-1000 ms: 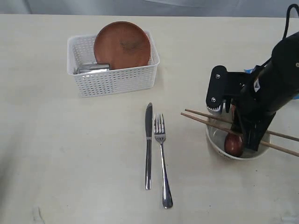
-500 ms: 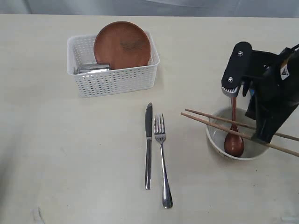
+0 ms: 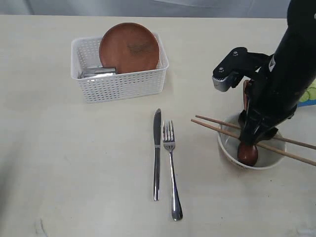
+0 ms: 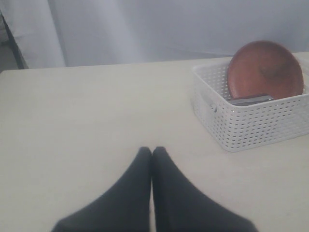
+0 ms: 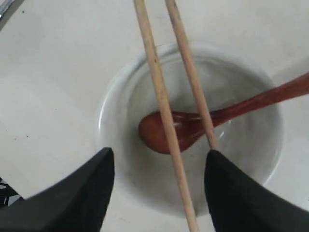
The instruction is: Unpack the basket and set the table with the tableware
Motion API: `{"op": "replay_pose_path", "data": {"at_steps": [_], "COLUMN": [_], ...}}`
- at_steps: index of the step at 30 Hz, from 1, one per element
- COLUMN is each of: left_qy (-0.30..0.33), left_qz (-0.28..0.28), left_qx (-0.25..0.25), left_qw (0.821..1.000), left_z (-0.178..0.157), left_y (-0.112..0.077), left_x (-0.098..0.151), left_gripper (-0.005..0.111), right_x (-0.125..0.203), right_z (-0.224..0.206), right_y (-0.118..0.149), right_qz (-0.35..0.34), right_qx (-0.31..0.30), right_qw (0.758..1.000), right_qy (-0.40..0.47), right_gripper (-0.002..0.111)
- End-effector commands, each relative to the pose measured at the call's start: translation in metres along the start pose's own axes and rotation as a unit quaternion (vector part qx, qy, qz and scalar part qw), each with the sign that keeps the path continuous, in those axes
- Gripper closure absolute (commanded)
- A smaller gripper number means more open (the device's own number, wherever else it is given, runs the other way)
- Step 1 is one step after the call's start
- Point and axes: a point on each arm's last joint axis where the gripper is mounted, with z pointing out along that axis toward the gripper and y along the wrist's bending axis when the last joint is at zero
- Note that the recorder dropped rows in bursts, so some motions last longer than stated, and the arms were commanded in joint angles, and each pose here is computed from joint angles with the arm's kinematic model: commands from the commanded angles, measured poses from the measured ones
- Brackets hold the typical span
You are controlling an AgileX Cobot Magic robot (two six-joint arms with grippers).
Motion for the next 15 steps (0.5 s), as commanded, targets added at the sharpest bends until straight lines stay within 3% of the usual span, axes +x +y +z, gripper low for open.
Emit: {"op": "replay_pose_path", "data": {"at_steps": [1,8,15], "left_qy": [-0.006,-0.006,-0.006], "left_qz": [0.000,0.000,0.000], "left_qx": [0.004,0.004,0.004], "left_qw": [1.000,1.000,1.000], "left_z": [0.000,0.000,0.000], "left_y": [0.000,0.000,0.000], "left_x": [0.000,0.000,0.000], "left_gripper": [0.107,0.107,0.107], "right_x": [-0.003,-0.008,-0.010], "right_z": [-0.001,0.012,0.023], "right_y": [-0.006,-0.003,-0.010], "right_qz": [-0.017,-0.008,-0.025], "right_qx": [0.024,-0.012,0.004], "right_qw": [1.000,1.000,1.000], "right_qy": [-0.010,0.000,0.018], "right_gripper": [0.055,0.055,0.055]}}
